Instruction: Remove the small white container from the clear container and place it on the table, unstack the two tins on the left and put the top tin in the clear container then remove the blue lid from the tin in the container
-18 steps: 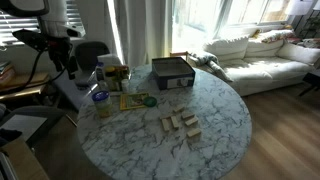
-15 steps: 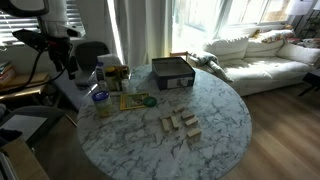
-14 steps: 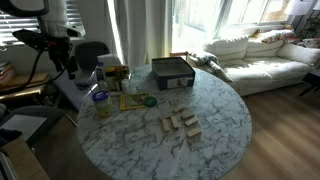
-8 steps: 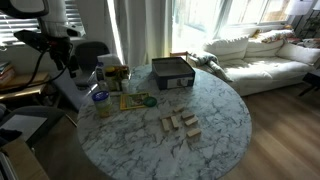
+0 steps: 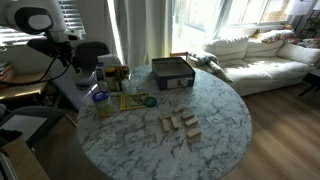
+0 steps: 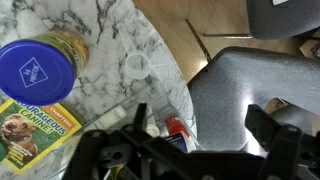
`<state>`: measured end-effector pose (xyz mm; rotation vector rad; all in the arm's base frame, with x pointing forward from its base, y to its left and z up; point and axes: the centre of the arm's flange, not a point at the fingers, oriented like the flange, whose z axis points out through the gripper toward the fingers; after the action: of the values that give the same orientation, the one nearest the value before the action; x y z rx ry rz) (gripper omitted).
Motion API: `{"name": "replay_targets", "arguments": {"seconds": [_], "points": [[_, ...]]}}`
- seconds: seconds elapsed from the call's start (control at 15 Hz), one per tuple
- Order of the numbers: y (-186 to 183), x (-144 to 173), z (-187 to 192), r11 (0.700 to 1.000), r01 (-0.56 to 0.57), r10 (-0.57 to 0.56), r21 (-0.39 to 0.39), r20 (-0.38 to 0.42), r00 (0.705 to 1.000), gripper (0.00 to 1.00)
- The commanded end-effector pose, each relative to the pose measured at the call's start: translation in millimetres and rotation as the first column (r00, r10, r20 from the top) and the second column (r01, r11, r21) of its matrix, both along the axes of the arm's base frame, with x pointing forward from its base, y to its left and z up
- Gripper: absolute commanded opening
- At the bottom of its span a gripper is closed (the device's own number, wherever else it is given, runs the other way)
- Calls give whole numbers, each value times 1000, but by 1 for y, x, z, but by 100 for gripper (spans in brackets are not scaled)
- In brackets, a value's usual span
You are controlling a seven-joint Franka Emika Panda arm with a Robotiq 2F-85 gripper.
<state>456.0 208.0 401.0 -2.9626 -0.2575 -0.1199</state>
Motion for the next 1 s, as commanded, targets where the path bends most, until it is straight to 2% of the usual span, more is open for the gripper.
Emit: {"name": "replay_targets", "arguments": {"seconds": [0.0, 0.27, 0.47, 0.93], "points": [[0, 3, -2, 1000, 2, -2, 1, -3, 1000, 100], [0, 7, 1, 1000, 5, -5, 5, 2, 1000, 100], [14, 28, -21, 999, 19, -19, 30, 1, 1000, 100], [28, 82, -59, 1000, -4, 5, -7, 32, 999, 100]]}}
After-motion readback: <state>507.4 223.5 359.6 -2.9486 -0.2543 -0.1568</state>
